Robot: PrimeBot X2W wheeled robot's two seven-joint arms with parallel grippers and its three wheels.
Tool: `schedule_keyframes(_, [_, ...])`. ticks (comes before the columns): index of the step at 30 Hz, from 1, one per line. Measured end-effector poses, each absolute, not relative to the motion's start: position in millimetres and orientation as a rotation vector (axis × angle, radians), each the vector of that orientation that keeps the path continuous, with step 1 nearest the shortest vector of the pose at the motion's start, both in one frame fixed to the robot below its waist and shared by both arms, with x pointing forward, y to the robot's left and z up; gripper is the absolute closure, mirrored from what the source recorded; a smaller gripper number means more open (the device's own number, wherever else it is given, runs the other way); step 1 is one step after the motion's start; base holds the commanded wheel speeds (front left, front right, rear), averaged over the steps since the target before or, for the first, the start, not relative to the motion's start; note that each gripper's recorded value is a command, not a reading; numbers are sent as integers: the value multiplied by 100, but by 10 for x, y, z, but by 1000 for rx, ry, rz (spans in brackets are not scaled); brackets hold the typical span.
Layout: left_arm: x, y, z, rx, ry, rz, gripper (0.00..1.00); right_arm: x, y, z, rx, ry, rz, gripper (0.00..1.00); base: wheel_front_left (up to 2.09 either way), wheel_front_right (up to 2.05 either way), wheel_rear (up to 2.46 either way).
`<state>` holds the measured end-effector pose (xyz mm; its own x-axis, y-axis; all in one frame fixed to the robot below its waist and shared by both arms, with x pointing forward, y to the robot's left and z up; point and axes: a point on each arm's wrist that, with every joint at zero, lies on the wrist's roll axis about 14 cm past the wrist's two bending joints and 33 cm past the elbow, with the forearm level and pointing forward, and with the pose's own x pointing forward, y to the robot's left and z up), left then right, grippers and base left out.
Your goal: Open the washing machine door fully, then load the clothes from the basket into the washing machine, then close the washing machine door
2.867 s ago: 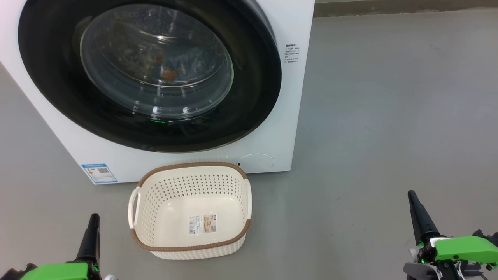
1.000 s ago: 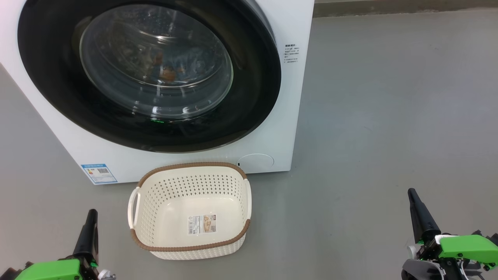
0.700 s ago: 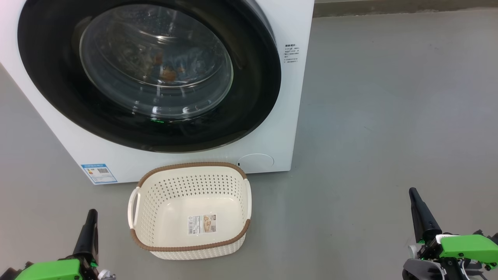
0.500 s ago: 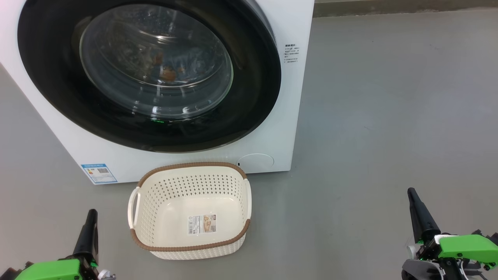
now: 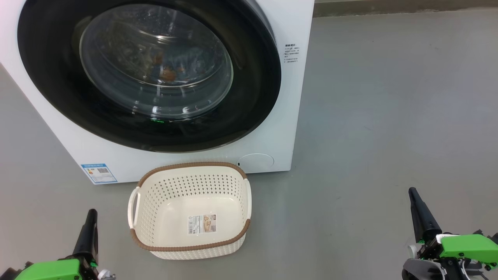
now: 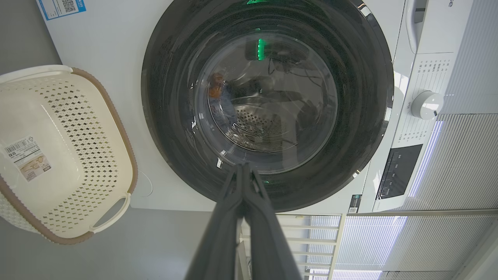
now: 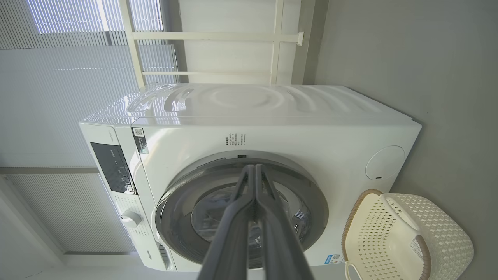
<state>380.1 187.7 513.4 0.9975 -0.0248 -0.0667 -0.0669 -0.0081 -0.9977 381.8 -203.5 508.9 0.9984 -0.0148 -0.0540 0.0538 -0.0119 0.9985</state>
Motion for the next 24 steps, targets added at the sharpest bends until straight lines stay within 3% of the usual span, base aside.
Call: schedule_keyframes(24, [3802, 1878, 5134, -1580, 71, 34, 100, 3819, -2043, 5117, 1582, 27, -55, 100, 0, 0, 0])
